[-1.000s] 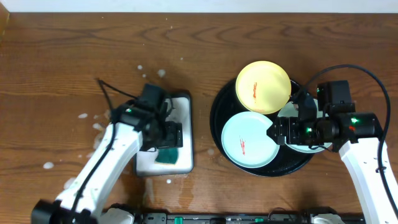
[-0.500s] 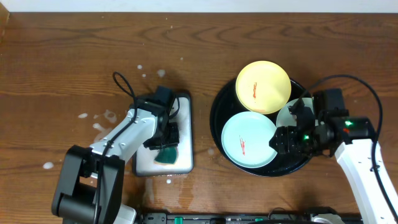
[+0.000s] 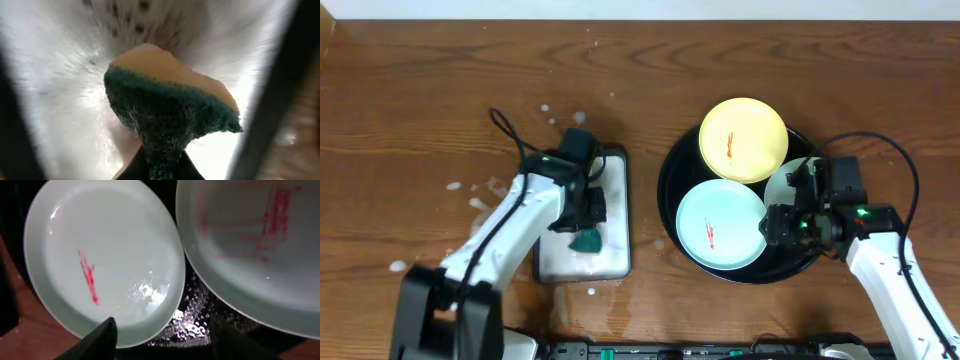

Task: Clean dirty plates on tray and stack at the side
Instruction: 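Carry the sponge with the left gripper onto the left pale green plate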

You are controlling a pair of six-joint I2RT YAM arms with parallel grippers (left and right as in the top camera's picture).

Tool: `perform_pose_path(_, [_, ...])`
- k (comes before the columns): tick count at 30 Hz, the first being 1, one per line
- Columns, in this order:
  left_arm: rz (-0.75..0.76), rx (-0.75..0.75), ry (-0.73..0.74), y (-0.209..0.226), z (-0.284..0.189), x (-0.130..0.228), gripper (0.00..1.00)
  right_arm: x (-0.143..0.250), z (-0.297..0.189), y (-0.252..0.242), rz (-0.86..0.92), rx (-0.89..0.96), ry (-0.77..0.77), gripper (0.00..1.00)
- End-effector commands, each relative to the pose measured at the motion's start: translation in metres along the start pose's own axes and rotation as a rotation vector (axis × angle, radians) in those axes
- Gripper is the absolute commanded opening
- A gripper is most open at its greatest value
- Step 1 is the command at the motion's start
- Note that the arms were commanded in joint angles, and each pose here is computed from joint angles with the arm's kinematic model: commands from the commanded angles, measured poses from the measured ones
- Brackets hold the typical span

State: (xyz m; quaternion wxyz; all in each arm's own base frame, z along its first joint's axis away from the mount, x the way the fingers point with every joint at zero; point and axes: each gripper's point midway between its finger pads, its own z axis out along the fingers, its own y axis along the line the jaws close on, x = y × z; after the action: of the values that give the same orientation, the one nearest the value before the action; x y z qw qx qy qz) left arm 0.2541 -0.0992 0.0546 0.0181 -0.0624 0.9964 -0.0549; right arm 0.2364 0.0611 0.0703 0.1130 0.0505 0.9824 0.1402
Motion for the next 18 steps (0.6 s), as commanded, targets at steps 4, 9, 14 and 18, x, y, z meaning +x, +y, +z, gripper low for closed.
perform_pose_path(4, [0.025,0.070,-0.122,-0.017,-0.057,-0.011,0.07,0.010,0.027,-0.010,0.050,0.007,0.017,0.48])
perform_pose_path(9, [0.069,0.172,-0.147,-0.041,-0.079,-0.008,0.08,0.007,0.050,0.001,0.051,-0.080,0.050,0.37])
perform_pose_path(14, [0.124,0.306,-0.162,-0.079,-0.085,-0.006,0.07,-0.007,0.073,0.002,0.059,-0.081,0.031,0.21])
perform_pose_path(18, [0.145,0.358,-0.203,-0.107,-0.087,-0.010,0.08,-0.014,0.083,-0.010,0.106,-0.021,0.010,0.07])
